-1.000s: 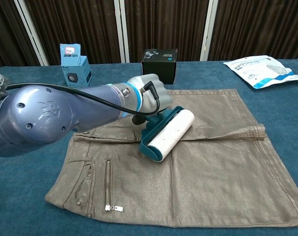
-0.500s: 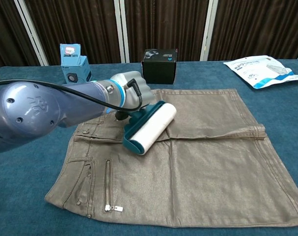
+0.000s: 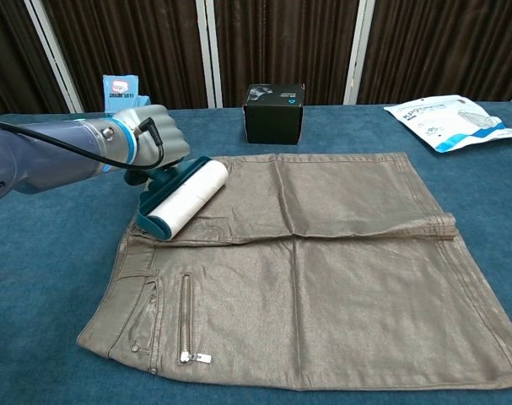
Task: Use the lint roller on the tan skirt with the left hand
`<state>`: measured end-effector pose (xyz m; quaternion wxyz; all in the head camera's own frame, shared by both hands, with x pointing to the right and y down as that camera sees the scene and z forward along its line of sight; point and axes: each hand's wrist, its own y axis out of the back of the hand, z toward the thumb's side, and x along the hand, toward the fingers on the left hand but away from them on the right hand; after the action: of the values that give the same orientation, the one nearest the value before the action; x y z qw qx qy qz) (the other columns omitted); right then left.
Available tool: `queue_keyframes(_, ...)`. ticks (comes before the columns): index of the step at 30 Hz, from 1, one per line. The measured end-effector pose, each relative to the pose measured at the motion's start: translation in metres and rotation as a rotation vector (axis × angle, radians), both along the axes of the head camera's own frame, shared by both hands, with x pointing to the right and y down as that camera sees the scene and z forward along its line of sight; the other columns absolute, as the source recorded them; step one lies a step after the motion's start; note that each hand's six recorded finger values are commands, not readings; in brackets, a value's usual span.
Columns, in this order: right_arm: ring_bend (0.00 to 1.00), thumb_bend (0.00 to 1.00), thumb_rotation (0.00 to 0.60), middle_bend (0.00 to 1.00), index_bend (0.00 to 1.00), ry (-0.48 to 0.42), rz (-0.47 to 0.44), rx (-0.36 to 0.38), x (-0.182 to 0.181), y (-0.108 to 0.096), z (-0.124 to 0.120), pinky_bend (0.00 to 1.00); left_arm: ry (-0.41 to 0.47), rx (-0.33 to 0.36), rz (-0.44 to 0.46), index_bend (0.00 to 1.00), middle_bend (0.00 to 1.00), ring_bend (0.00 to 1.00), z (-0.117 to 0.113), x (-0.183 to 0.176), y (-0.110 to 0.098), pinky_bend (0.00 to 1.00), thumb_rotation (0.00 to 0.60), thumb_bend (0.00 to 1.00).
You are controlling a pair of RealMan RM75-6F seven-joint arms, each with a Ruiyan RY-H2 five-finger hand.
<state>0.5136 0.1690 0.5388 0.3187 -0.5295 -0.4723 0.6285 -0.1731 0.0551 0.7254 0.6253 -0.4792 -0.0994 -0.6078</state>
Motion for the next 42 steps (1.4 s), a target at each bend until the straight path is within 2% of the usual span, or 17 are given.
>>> queue_keyframes(7, 0.0, 0.0, 0.6, 0.0, 0.0, 0.0, -0.003, 0.003, -0.001, 0.0, -0.001, 0.0, -0.008, -0.029, -0.085, 0.65, 0.51, 0.39, 0.005, -0.037, 0.004, 0.45, 0.6, 0.7)
queue_keyframes(13, 0.0, 0.0, 0.6, 0.0, 0.0, -0.004, -0.01, 0.006, -0.003, 0.001, -0.003, 0.0, -0.003, -0.02, -0.15, 0.65, 0.51, 0.39, 0.001, -0.07, 0.0, 0.45, 0.6, 0.7)
queue_keyframes(18, 0.0, 0.0, 0.6, 0.0, 0.0, -0.006, -0.015, 0.005, -0.005, 0.001, -0.003, 0.0, -0.004, -0.03, -0.228, 0.63, 0.5, 0.38, 0.004, -0.102, 0.005, 0.45, 0.6, 0.68)
queue_keyframes(19, 0.0, 0.0, 0.6, 0.0, 0.0, -0.009, -0.019, 0.006, -0.007, 0.001, -0.004, 0.0, -0.001, -0.032, -0.248, 0.62, 0.48, 0.37, 0.005, -0.109, 0.007, 0.44, 0.6, 0.65)
queue_keyframes(21, 0.0, 0.0, 0.6, 0.0, 0.0, -0.013, -0.021, 0.007, -0.008, 0.002, -0.004, 0.0, 0.009, -0.035, -0.272, 0.5, 0.37, 0.31, 0.005, -0.118, 0.008, 0.39, 0.6, 0.44)
queue_keyframes(23, 0.0, 0.0, 0.6, 0.0, 0.0, -0.016, -0.022, 0.009, -0.009, 0.002, -0.005, 0.0, 0.023, -0.044, -0.303, 0.26, 0.15, 0.15, 0.006, -0.125, 0.011, 0.24, 0.6, 0.13)
queue_keyframes(25, 0.0, 0.0, 0.6, 0.0, 0.0, -0.017, -0.023, 0.012, -0.009, 0.001, -0.007, 0.0, 0.043, -0.057, -0.342, 0.09, 0.03, 0.04, 0.007, -0.13, 0.014, 0.13, 0.6, 0.02)
queue_keyframes(26, 0.0, 0.0, 0.6, 0.0, 0.0, -0.018, -0.024, 0.013, -0.01, 0.001, -0.007, 0.0, 0.053, -0.062, -0.359, 0.04, 0.0, 0.01, 0.006, -0.132, 0.016, 0.09, 0.6, 0.0)
queue_keyframes(28, 0.0, 0.0, 0.6, 0.0, 0.0, -0.02, -0.026, 0.011, -0.01, 0.002, -0.007, 0.0, 0.073, -0.068, -0.391, 0.0, 0.0, 0.0, 0.005, -0.135, 0.018, 0.03, 0.6, 0.0)
queue_keyframes(35, 0.0, 0.0, 0.6, 0.0, 0.0, -0.03, -0.043, 0.009, -0.014, 0.003, -0.007, 0.0, 0.167, -0.026, -0.516, 0.0, 0.0, 0.0, -0.012, -0.148, 0.017, 0.0, 0.6, 0.0)
queue_keyframes(39, 0.0, 0.0, 0.6, 0.0, 0.0, -0.031, -0.058, 0.019, -0.017, 0.004, -0.01, 0.0, 0.282, 0.026, -0.612, 0.0, 0.0, 0.0, -0.03, -0.161, 0.015, 0.0, 0.6, 0.0)
queue_keyframes(42, 0.0, 0.0, 0.6, 0.0, 0.0, -0.029, -0.068, 0.029, -0.019, 0.005, -0.013, 0.0, 0.41, 0.084, -0.683, 0.0, 0.0, 0.0, -0.048, -0.176, 0.016, 0.0, 0.6, 0.0)
